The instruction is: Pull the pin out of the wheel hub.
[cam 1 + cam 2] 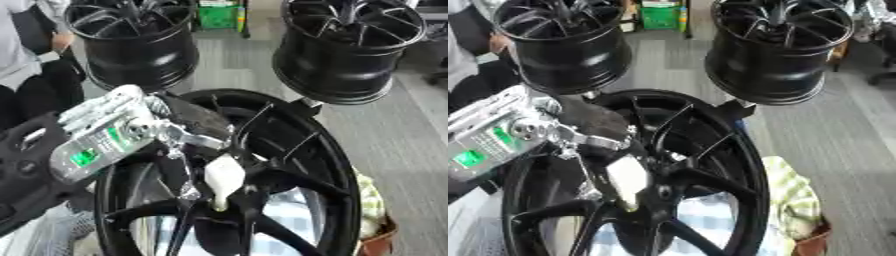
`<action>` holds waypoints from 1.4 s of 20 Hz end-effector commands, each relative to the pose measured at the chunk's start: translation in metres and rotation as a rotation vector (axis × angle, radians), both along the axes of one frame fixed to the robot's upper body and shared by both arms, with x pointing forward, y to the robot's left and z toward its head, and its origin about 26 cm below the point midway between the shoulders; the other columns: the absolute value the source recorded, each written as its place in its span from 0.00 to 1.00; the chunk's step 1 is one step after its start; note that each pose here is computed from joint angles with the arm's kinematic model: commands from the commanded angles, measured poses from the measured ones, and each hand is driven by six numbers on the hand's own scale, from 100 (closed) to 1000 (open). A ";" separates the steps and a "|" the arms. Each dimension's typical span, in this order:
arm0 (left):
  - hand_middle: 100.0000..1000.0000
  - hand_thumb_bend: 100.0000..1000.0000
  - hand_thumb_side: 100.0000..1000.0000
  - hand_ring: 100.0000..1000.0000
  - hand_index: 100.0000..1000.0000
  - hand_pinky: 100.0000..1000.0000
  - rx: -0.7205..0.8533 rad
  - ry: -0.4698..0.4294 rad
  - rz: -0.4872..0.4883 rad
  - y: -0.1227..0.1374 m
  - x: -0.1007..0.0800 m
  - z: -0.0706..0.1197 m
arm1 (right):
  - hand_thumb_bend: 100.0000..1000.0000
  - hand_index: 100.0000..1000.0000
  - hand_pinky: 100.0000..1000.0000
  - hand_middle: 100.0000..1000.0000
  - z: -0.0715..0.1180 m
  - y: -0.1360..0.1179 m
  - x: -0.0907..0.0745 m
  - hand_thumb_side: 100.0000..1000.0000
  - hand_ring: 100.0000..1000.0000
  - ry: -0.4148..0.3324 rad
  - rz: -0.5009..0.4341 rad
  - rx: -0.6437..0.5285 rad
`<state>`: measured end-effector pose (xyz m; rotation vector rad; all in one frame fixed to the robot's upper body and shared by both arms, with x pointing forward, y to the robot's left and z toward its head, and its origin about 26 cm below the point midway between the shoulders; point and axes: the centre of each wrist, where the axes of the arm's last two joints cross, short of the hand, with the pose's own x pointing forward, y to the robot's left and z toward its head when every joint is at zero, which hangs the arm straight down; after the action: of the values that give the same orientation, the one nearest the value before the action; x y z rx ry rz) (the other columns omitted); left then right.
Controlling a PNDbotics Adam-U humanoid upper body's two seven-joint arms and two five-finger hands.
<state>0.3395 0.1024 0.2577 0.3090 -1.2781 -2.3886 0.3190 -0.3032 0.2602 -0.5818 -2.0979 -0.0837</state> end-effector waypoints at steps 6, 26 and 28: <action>0.32 0.11 0.04 0.55 0.49 0.69 -0.110 -0.056 0.072 0.025 -0.008 0.038 | 0.43 0.67 0.74 0.49 0.007 -0.002 -0.002 0.26 0.59 -0.026 -0.009 -0.014; 0.29 0.00 0.06 0.52 0.51 0.68 -0.731 -0.340 0.715 0.236 -0.011 0.133 | 0.44 0.67 0.74 0.49 0.015 -0.013 -0.007 0.25 0.59 -0.065 -0.075 -0.033; 0.29 0.00 0.07 0.52 0.52 0.68 -0.790 -0.384 0.828 0.273 -0.012 0.132 | 0.44 0.67 0.74 0.49 0.016 -0.014 -0.008 0.25 0.60 -0.075 -0.087 -0.035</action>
<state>0.3391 0.3542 0.3629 0.7508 -1.6576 -1.1525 0.3168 -0.3123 0.2639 -0.6496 -2.1113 -0.1277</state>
